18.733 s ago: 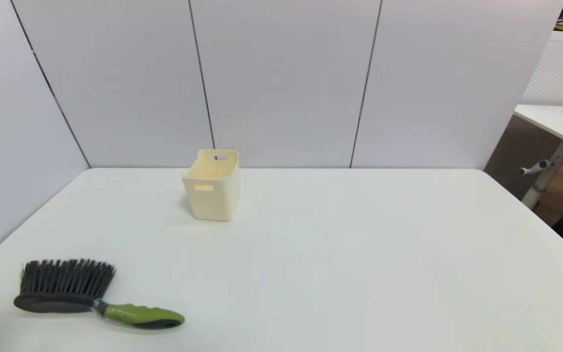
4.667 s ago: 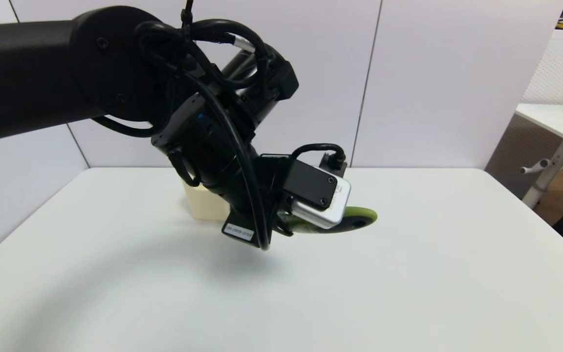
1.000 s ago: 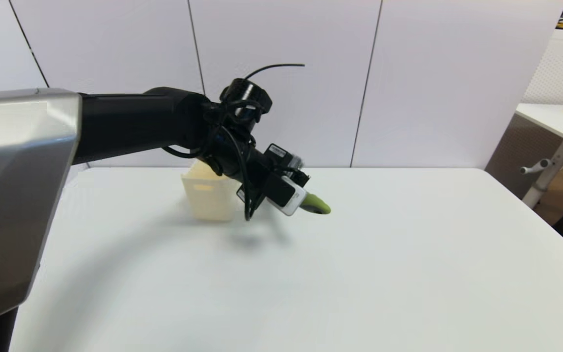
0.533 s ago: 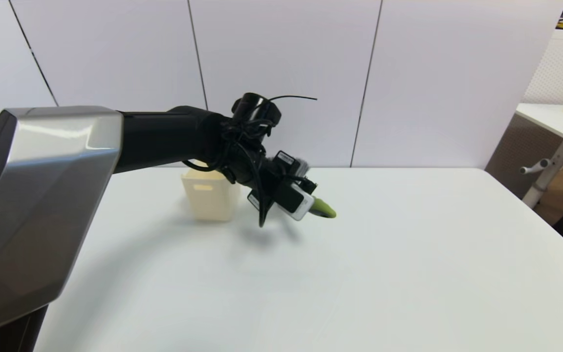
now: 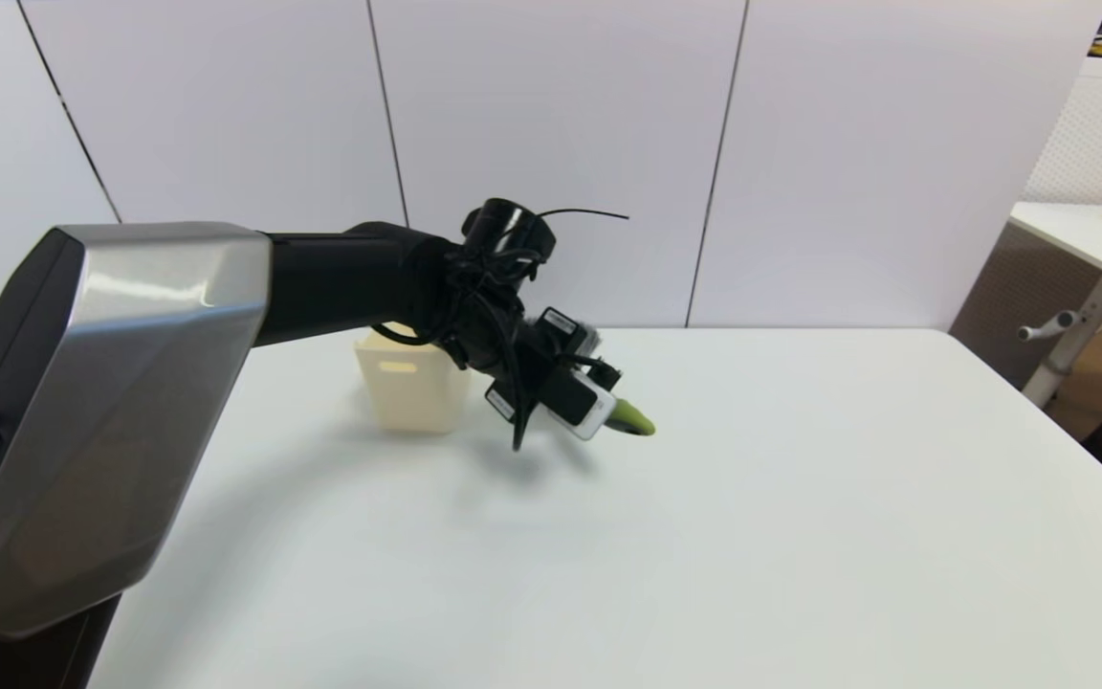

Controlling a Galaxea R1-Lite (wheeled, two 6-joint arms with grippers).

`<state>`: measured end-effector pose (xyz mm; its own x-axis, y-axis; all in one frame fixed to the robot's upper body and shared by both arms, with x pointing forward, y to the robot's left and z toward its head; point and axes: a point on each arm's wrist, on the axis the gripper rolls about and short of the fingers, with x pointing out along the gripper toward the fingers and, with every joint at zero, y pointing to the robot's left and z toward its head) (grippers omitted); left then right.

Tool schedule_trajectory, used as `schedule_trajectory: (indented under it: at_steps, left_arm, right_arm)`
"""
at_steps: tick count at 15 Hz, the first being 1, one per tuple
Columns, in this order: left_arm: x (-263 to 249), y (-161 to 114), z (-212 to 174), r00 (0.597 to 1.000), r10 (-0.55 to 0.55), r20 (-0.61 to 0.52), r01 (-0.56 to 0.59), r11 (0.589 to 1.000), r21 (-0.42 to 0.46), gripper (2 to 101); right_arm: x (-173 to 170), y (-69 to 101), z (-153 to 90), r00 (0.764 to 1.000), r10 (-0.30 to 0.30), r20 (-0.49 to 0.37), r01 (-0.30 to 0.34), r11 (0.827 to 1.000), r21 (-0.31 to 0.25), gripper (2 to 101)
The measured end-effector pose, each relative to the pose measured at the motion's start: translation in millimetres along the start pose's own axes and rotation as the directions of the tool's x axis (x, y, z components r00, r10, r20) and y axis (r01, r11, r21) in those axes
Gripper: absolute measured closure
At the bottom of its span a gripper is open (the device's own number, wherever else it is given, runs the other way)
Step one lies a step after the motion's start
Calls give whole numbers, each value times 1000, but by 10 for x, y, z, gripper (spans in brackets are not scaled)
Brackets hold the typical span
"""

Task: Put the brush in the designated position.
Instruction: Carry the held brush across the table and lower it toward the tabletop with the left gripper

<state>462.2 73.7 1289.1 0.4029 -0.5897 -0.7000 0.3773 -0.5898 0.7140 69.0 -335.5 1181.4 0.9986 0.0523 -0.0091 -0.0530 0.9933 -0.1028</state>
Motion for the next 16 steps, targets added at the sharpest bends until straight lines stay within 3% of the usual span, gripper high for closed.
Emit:
schedule_trajectory:
  at_steps: [16]
  left_arm:
    - [61, 20, -90, 995, 33, -90, -33, 999, 4, 833]
  right_arm:
    - [0, 0, 0, 1000, 0, 0, 0, 1000, 0, 50]
